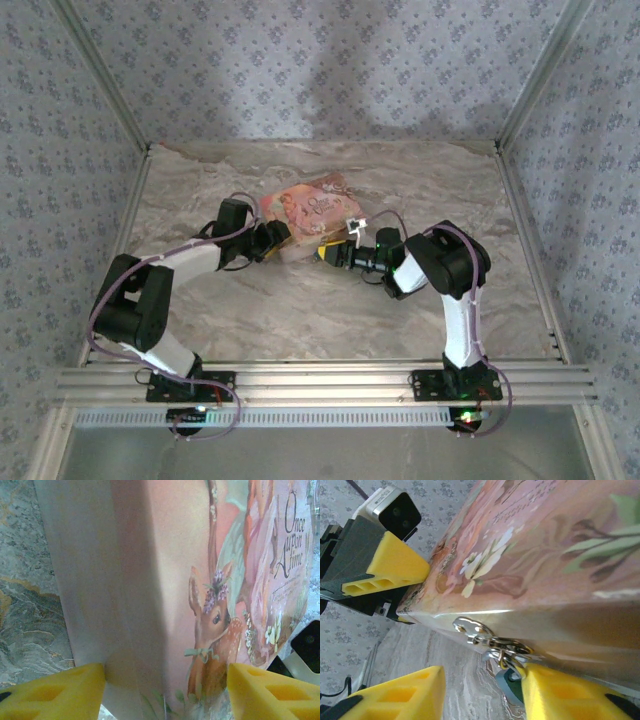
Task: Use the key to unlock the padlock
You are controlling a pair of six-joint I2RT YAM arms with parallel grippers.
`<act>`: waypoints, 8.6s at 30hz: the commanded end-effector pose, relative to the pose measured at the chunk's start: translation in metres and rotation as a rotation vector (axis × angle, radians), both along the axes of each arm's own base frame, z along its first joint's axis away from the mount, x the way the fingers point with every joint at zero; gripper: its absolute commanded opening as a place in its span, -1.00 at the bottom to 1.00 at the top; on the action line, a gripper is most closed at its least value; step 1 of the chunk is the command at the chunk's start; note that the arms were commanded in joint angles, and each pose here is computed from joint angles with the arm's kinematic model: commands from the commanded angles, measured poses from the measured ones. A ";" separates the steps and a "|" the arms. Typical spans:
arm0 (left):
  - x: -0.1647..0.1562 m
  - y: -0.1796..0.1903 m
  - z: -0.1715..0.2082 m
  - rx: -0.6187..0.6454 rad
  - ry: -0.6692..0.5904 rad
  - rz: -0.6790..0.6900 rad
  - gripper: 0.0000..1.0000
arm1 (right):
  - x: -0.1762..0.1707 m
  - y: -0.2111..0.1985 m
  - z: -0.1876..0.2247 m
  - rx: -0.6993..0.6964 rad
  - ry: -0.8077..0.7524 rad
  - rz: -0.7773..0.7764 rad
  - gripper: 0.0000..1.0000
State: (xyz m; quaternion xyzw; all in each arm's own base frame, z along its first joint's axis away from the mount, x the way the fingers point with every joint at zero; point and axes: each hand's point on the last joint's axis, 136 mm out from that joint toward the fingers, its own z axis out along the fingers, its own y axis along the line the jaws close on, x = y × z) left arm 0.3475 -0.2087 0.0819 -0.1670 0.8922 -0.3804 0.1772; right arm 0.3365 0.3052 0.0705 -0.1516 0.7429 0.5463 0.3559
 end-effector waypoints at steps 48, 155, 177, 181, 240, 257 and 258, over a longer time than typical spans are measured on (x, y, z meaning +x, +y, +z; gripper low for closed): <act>-0.059 -0.021 -0.017 0.039 0.102 -0.018 0.31 | 0.025 -0.049 0.022 0.083 0.080 -0.288 -1.00; -0.031 0.106 0.157 0.231 -0.606 0.214 0.74 | -0.083 -0.087 -0.021 -0.702 0.453 0.006 -0.76; -0.034 0.179 0.176 0.590 -0.823 0.448 0.93 | -0.012 -0.195 0.108 -0.704 -0.068 -0.597 0.36; -0.032 0.195 0.172 0.719 -0.875 0.474 0.94 | -0.002 -0.236 0.120 -0.703 -0.131 -0.762 0.82; 0.035 0.225 0.013 0.836 -0.783 0.249 0.96 | 0.055 -0.325 0.014 -0.822 -0.234 -0.963 1.00; 0.050 0.222 0.006 0.849 -0.712 0.191 0.96 | 0.055 -0.322 0.014 -0.831 -0.242 -0.957 1.00; 0.051 0.222 0.006 0.848 -0.711 0.192 0.96 | 0.055 -0.323 0.014 -0.831 -0.242 -0.958 1.00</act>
